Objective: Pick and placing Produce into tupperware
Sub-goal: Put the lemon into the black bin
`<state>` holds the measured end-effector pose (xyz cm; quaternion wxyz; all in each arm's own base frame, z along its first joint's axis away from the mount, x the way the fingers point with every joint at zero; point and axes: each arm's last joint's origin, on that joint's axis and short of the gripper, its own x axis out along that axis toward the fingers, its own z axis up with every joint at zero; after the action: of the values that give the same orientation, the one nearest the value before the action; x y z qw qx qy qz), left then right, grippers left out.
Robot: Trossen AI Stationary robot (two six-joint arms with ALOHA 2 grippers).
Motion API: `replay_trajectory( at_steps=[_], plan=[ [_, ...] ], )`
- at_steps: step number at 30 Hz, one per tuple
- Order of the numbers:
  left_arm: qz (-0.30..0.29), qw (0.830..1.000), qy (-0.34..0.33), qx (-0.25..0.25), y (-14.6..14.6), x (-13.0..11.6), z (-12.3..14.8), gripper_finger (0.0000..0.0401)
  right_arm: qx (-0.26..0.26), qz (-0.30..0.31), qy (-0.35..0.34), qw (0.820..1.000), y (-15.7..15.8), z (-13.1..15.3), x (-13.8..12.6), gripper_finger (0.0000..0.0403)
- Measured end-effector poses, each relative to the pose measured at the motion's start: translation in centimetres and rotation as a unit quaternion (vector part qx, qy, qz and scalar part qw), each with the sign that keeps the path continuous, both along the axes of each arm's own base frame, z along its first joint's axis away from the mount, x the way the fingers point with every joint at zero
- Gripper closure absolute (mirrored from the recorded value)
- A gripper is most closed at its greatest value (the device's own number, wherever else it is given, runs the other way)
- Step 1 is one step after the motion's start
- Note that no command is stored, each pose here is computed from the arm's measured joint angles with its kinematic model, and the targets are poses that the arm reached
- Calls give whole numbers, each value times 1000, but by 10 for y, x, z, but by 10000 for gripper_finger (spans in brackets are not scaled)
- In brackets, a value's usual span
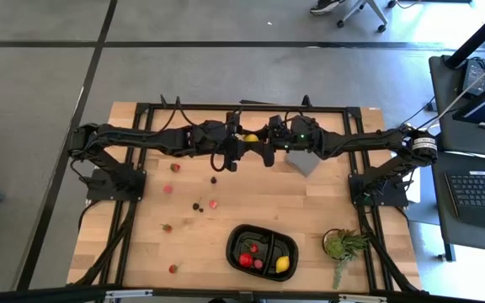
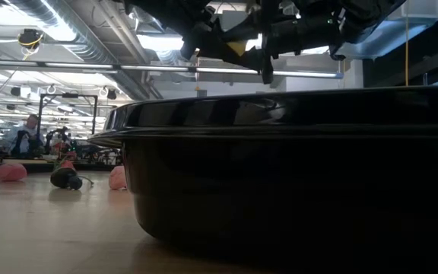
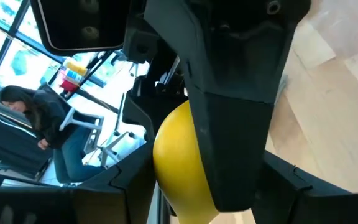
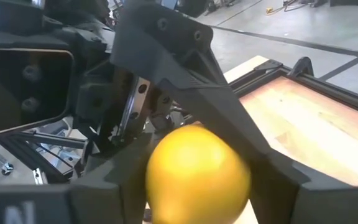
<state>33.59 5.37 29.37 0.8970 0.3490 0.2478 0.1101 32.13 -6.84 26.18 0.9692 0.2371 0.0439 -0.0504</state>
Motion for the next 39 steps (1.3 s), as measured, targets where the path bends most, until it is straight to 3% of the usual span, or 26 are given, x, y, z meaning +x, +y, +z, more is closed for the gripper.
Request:
replay_trajectory(
  at_steps=[9,12,17,24,27,30,34,39],
  plan=[
    [-1,1000,1,-2,-3,0,0,171,-23,8,1,1000,1,0,0,193],
    [30,999,-8,-15,-4,0,0,166,-22,8,2,1000,1,0,0,193],
    [42,998,39,-11,-4,-4,-8,149,-16,8,13,1000,1,-2,0,193],
    [69,997,39,-24,-4,-12,-3,131,17,3,109,994,0,-19,-5,193],
    [76,995,31,-60,-3,-28,10,134,37,42,151,987,5,-28,-8,193],
    [78,986,55,-136,0,-46,12,135,47,88,174,980,19,-27,-12,193],
    [70,969,59,-230,6,-65,19,132,20,146,207,967,50,-26,-18,193],
    [72,961,59,-260,9,-68,19,133,-29,195,318,927,103,-13,-26,193]
  ],
)
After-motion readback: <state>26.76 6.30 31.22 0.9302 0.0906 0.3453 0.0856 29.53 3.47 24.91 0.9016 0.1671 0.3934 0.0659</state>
